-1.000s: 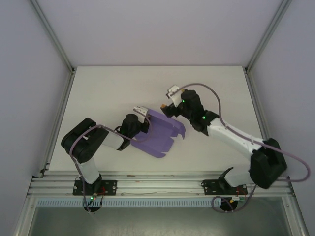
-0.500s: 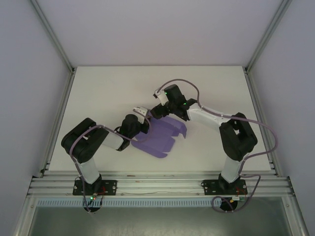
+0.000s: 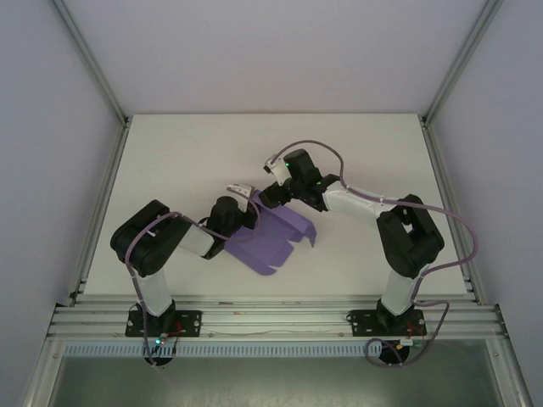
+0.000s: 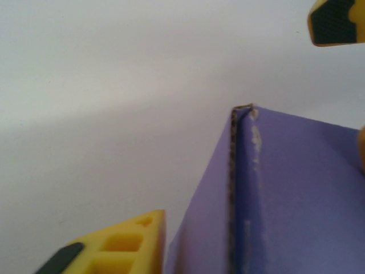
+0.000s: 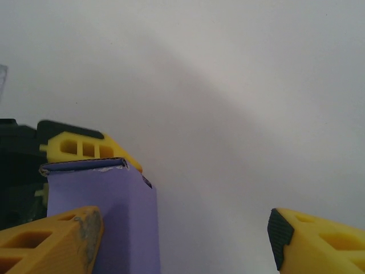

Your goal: Assemble paper box

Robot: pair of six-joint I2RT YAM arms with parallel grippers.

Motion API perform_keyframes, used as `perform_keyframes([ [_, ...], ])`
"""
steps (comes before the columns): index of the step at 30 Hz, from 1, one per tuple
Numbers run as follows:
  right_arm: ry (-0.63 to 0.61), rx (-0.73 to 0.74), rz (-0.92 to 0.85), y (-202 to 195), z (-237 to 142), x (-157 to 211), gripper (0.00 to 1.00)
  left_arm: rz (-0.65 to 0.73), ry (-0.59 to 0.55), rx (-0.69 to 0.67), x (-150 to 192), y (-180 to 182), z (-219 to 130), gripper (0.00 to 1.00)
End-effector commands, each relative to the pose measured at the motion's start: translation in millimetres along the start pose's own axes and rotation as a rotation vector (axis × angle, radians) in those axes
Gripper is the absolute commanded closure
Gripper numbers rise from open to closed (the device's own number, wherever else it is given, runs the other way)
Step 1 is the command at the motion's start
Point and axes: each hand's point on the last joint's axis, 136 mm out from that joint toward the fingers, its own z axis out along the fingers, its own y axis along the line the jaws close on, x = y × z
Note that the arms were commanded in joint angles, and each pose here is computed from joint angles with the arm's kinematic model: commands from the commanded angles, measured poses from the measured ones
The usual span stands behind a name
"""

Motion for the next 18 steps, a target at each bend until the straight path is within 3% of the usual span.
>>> perform_keyframes([
  [1,0.224,0.002,0.014,0.4,12.5,70.5,0.24,-0.019,-0.061,-0.028,-15.7,7.4,7.3,0.91],
  [3,0.221,0.008,0.027,0.1,11.2,69.3,0.24,-0.028,-0.067,-0.061,-17.3,12.7,8.2,1.00],
  [8,0.115,0.130,0.138,-16.1,-12.3,41.9,0.20,-0.067,-0.047,-0.232,-18.1,40.3,-3.9,1.00],
  [13,-0.097,0.362,0.285,-47.7,-77.9,0.9,0.08,-0.197,-0.084,-0.281,-33.8,46.8,-34.2,1.00],
  [16,-0.184,0.418,0.305,-51.7,-118.8,-4.7,0.00,-0.225,-0.075,-0.307,-42.1,49.0,-48.8,1.00],
  [18,-0.220,0.444,0.333,-52.9,-140.1,-1.1,0.00,-0.252,-0.057,-0.344,-43.0,53.7,-57.4,1.00],
])
